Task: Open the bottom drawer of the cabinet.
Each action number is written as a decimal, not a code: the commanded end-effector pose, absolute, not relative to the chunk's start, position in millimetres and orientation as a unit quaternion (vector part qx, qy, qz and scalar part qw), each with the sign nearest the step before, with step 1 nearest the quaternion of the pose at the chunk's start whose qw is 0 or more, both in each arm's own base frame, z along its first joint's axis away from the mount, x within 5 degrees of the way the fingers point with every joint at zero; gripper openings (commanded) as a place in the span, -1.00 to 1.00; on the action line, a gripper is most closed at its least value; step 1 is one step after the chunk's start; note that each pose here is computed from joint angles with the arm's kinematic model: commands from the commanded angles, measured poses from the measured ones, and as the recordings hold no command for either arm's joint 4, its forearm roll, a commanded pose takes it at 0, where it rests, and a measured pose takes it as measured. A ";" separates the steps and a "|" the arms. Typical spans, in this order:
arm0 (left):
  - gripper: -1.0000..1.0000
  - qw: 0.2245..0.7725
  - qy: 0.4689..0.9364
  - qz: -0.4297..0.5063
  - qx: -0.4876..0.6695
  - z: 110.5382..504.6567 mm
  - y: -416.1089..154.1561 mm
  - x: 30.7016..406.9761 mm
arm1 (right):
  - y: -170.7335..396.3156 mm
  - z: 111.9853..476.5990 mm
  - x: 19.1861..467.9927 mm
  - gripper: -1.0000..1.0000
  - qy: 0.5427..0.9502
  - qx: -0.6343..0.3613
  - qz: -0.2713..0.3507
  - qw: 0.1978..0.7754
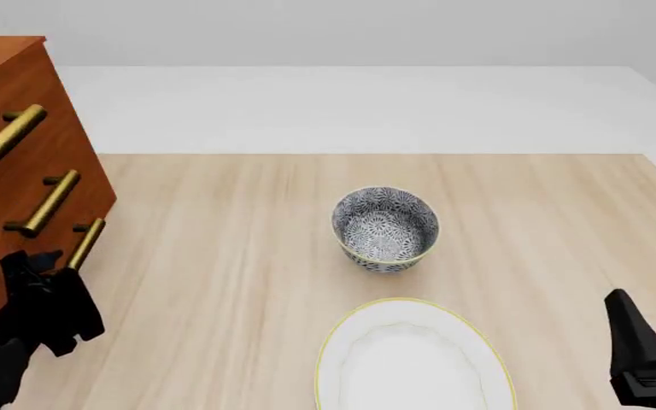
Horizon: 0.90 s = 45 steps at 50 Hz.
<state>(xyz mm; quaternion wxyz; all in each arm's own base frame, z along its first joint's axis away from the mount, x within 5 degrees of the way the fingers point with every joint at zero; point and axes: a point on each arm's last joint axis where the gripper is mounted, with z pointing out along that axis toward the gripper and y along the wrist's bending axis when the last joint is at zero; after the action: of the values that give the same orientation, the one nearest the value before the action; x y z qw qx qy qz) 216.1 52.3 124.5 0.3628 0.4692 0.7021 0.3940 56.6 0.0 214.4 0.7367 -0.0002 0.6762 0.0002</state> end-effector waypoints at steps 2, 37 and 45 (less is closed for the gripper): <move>1.00 0.358 0.706 0.394 0.467 119.3 55.6 217.8 | 0.0 214.4 56.6 1.00 0.676 0.000 0.000 0.737; 1.00 0.341 0.716 0.398 0.460 108.3 65.9 220.1 | 0.0 214.4 56.6 1.00 0.676 0.000 0.000 0.737; 1.00 0.335 0.720 0.401 0.457 106.3 70.0 219.5 | 0.0 214.4 56.6 1.00 0.676 0.000 0.000 0.737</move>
<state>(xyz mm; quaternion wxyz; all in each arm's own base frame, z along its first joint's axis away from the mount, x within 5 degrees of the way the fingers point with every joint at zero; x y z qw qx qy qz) 219.4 65.9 108.6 0.3411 0.4600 0.7165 0.3983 56.6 0.0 214.4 0.7367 -0.0002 0.6763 0.0002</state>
